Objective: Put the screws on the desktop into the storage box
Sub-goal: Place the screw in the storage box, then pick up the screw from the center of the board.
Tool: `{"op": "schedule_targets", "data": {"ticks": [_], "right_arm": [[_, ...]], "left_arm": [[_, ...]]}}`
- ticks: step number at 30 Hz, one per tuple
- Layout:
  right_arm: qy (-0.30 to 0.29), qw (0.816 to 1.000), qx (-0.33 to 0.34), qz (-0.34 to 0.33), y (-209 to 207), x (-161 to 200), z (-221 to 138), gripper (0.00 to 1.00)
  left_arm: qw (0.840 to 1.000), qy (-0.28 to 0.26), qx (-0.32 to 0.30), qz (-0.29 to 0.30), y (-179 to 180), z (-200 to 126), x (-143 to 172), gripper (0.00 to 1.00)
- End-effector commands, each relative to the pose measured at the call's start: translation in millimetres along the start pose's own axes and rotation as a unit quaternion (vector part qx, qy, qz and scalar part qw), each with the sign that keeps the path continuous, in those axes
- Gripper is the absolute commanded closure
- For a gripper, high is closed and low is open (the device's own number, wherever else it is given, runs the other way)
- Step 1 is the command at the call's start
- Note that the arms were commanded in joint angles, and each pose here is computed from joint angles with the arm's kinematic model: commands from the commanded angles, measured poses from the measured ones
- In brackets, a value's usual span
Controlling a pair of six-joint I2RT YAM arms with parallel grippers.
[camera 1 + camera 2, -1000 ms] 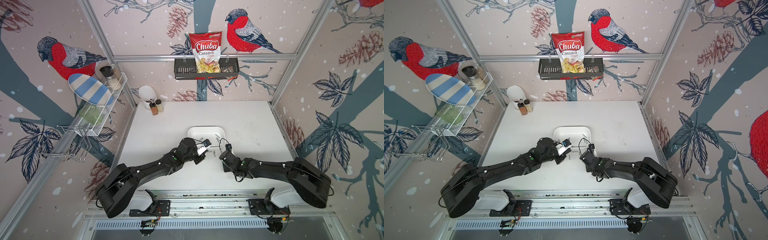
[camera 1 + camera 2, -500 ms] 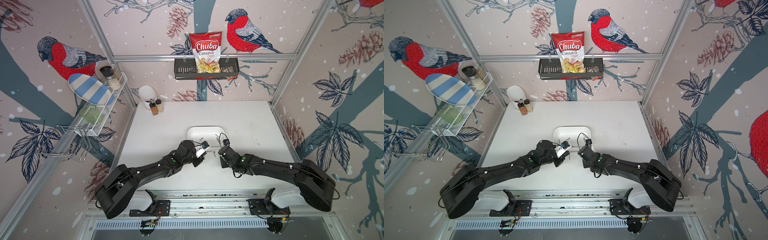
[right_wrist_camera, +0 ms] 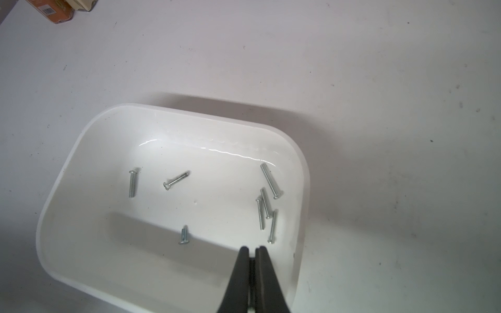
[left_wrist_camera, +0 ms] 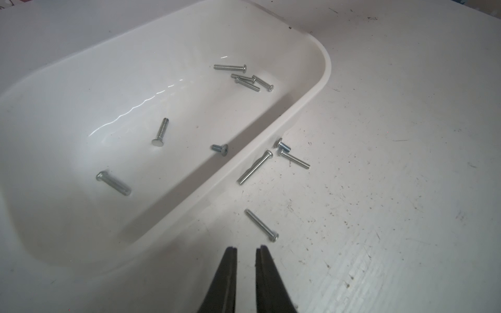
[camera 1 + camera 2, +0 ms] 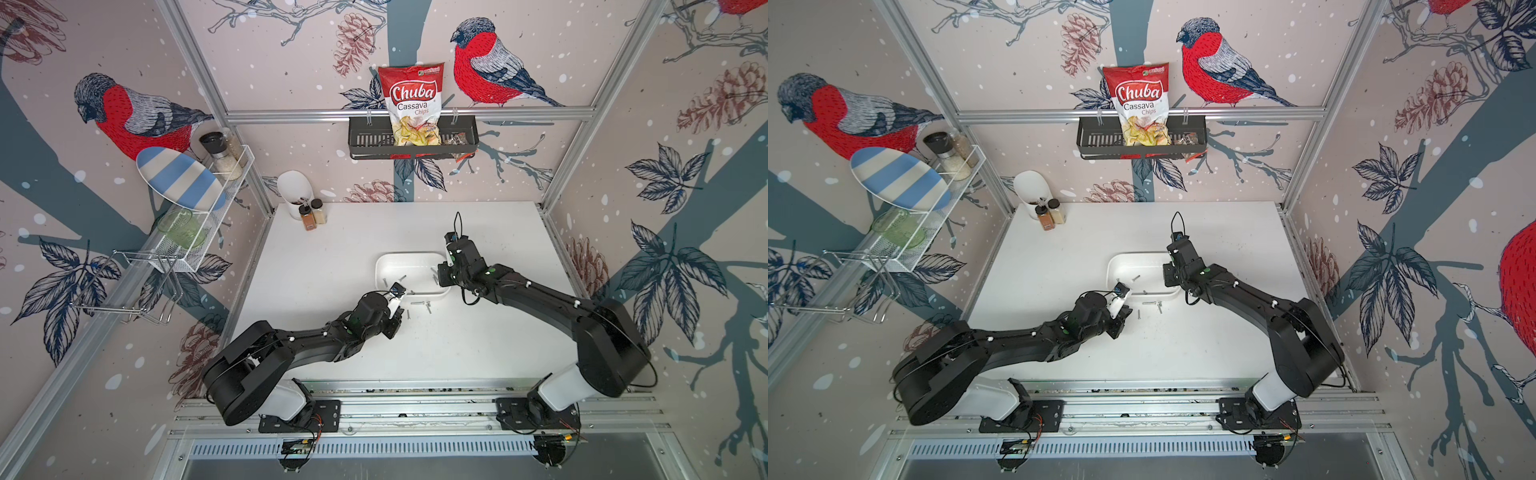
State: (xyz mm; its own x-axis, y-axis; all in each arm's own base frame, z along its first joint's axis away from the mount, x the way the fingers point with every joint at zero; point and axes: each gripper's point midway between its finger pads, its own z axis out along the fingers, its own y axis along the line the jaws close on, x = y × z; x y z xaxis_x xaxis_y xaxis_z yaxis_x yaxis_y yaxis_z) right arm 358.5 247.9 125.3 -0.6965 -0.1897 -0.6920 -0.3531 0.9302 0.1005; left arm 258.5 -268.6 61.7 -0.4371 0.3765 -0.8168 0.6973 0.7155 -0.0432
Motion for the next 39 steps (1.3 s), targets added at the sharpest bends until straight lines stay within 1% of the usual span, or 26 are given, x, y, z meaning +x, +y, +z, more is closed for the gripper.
{"op": "schedule_targets", "data": {"ticks": [1, 10, 15, 18, 21, 24, 26, 32, 35, 39], "right_arm": [[-0.011, 0.999, 0.000, -0.030, 3.4, -10.9, 13.3, 1.00], [0.007, 0.998, 0.037, -0.055, -2.0, 3.2, 48.5, 1.00], [0.016, 0.995, 0.057, -0.076, 2.4, 10.3, 55.4, 1.00], [0.023, 0.994, 0.063, -0.085, 5.0, 14.1, 60.0, 0.96], [0.029, 0.993, 0.066, -0.092, 7.0, 17.5, 63.2, 0.95], [0.028, 0.993, 0.070, -0.095, 7.3, 17.5, 62.6, 0.90], [0.026, 0.992, 0.071, -0.097, 8.5, 17.2, 60.3, 0.86], [0.021, 0.992, 0.075, -0.104, 12.2, 16.9, 54.7, 0.83], [0.017, 0.991, 0.076, -0.108, 13.6, 16.1, 50.5, 0.82], [0.010, 0.991, 0.077, -0.109, 13.7, 12.7, 43.8, 0.81]], "left_arm": [[0.999, -0.030, -0.031, -0.024, 7.4, 3.7, -7.8, 0.79], [0.998, -0.024, -0.047, -0.033, 1.8, 17.9, 1.0, 0.77], [0.998, -0.012, -0.050, -0.031, -7.3, 32.3, 2.4, 0.77], [0.998, -0.011, -0.054, -0.033, -7.2, 37.3, 3.6, 0.78], [0.998, -0.009, -0.058, -0.033, -6.6, 40.5, 3.9, 0.79], [0.998, 0.002, -0.061, -0.032, -6.7, 44.1, 7.2, 0.85], [0.998, 0.005, -0.061, -0.034, -6.5, 45.4, 8.1, 0.86], [0.998, 0.016, -0.055, -0.034, -9.9, 51.1, 10.0, 0.88], [0.998, 0.026, -0.056, -0.034, -11.4, 53.7, 12.7, 0.90], [0.997, 0.046, -0.063, -0.030, -11.9, 54.0, 18.5, 0.89]]}}
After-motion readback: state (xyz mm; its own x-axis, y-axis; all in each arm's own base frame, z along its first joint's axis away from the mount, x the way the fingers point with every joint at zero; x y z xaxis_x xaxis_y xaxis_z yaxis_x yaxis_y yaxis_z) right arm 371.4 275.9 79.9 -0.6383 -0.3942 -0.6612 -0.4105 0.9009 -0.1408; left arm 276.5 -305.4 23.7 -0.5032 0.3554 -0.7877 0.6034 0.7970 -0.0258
